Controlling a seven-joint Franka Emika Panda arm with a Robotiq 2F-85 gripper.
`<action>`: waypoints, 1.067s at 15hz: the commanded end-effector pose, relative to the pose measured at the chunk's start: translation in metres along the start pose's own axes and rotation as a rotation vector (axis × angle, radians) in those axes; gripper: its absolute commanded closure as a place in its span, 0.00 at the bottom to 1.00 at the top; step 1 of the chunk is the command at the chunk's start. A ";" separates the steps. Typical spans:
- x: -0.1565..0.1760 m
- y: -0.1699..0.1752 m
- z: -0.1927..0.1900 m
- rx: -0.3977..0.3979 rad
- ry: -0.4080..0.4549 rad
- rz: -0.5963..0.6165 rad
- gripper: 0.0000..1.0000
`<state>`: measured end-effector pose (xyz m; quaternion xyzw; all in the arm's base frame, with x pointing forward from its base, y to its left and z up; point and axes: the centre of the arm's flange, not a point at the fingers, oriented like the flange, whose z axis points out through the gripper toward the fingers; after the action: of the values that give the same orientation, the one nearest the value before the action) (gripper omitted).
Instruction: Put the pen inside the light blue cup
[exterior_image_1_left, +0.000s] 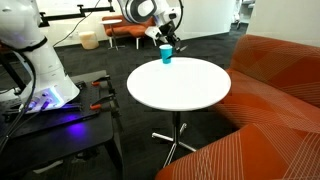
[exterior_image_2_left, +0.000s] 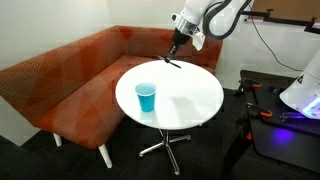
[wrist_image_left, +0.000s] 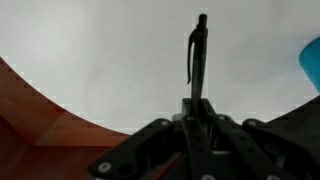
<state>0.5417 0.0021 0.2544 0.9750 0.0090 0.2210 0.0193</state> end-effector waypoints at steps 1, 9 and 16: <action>-0.012 -0.001 -0.022 0.041 0.080 -0.008 0.97; -0.012 -0.017 -0.030 0.163 0.193 -0.054 0.97; -0.012 -0.012 -0.028 0.256 0.229 -0.150 0.97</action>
<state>0.5225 0.0363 0.2644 0.9429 0.0866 0.3135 -0.0722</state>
